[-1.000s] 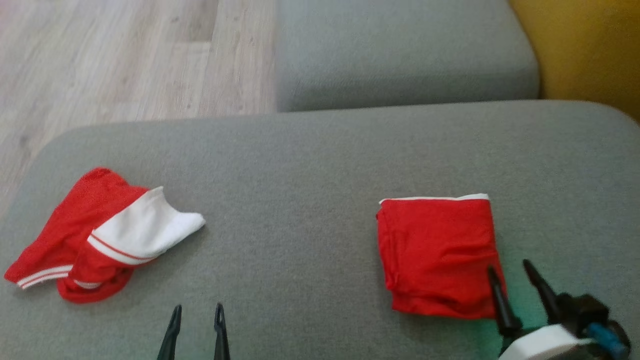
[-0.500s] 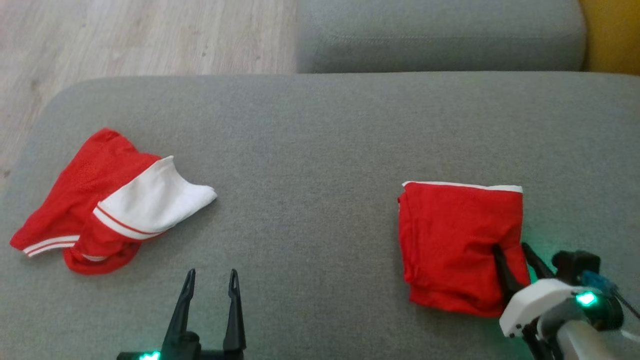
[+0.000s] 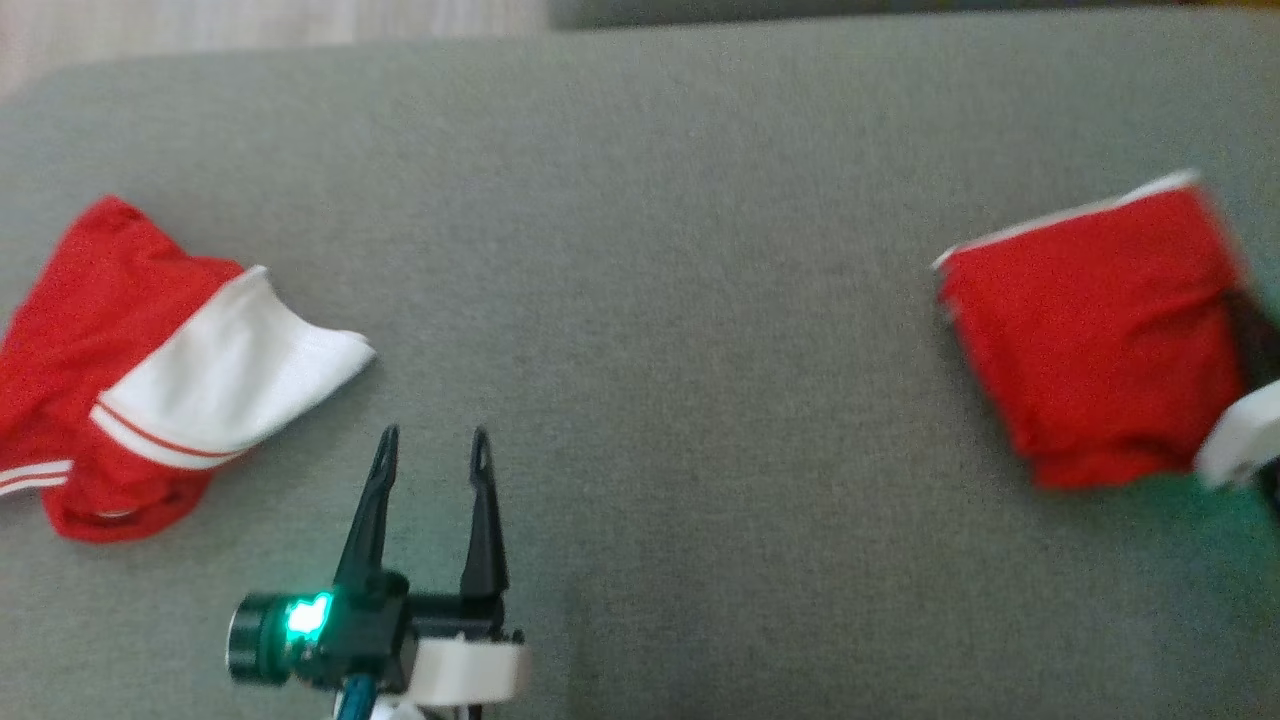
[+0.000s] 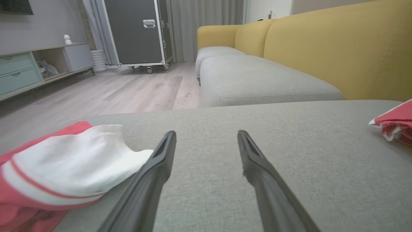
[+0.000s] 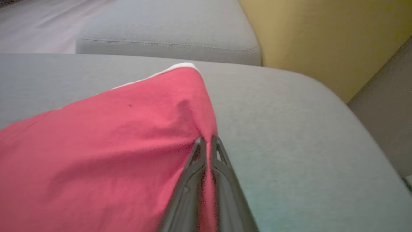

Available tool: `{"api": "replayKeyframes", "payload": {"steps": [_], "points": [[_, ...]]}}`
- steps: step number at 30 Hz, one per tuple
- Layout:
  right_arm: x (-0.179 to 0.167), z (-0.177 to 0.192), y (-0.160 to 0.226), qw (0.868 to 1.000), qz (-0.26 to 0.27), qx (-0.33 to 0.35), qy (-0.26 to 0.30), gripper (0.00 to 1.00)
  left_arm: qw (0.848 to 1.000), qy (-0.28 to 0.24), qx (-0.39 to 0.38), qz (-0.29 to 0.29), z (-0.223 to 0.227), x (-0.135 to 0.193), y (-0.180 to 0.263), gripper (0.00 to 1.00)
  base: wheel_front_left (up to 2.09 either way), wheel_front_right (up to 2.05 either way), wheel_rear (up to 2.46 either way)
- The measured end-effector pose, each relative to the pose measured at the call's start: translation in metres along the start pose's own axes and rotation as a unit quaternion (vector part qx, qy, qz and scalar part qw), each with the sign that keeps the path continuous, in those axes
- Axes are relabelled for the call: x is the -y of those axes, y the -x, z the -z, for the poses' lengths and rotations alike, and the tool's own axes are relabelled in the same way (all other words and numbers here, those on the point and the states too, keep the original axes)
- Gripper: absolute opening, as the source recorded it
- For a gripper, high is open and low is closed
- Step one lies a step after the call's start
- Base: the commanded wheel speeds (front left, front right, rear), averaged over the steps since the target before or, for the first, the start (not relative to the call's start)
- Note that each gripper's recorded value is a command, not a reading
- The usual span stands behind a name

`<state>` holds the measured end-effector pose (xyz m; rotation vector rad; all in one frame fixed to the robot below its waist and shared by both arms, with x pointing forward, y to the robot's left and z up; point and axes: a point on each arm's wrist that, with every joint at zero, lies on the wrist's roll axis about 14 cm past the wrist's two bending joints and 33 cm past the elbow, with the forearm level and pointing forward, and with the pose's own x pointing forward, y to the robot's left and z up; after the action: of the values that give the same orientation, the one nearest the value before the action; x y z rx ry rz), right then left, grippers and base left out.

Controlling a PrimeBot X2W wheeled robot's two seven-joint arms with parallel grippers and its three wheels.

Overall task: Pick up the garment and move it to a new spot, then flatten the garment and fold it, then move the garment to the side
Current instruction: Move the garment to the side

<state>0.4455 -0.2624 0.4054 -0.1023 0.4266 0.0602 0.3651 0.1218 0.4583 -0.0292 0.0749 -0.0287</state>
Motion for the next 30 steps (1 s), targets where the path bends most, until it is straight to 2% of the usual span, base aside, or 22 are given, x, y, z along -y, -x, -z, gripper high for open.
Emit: {"api": "replayKeyframes", "payload": {"steps": [5, 6, 13, 14, 16, 19, 22, 26, 30], "points": [[0.063, -0.012, -0.014, 0.998, 0.061, -0.016, 0.025, 0.00, 1.000, 0.005, -0.003, 0.030, 0.007, 0.017, -0.032, 1.00, 0.00, 0.00, 0.00], [0.085, -0.010, -0.017, 0.996, 0.084, -0.028, 0.032, 0.00, 0.999, 0.008, -0.003, 0.042, 0.010, 0.023, -0.045, 1.00, 0.00, 0.00, 0.00], [0.136, -0.003, -0.022, 0.986, 0.148, -0.053, 0.062, 0.00, 0.997, 0.016, -0.018, 0.067, 0.029, 0.037, -0.073, 1.00, 0.00, 0.00, 0.00], [0.141, -0.004, -0.022, 0.984, 0.155, -0.052, 0.069, 0.09, 0.997, 0.016, -0.021, 0.069, 0.032, 0.038, -0.075, 1.00, 0.00, 0.00, 0.00], [0.149, -0.010, -0.019, 0.981, 0.172, -0.042, 0.083, 1.00, 0.997, 0.017, -0.022, 0.076, 0.033, 0.041, -0.075, 1.00, 0.00, 0.00, 0.00], [0.146, -0.022, -0.016, 0.978, 0.179, -0.015, 0.110, 1.00, 0.996, 0.014, -0.016, 0.082, 0.027, 0.044, -0.072, 1.00, 0.00, 0.00, 0.00], [0.128, -0.026, -0.017, 0.979, 0.169, 0.005, 0.110, 1.00, 0.996, 0.012, -0.007, 0.083, 0.019, 0.044, -0.069, 1.00, 0.00, 0.00, 0.00], [0.072, -0.027, -0.016, 0.988, 0.121, 0.045, 0.090, 1.00, 0.996, 0.009, 0.003, 0.086, 0.007, 0.045, -0.053, 1.00, 0.00, 0.00, 0.00], [0.001, -0.012, -0.001, 0.995, 0.045, 0.070, 0.056, 1.00, 0.997, 0.004, -0.005, 0.076, 0.007, 0.038, -0.027, 1.00, 0.00, 0.00, 0.00]]}}
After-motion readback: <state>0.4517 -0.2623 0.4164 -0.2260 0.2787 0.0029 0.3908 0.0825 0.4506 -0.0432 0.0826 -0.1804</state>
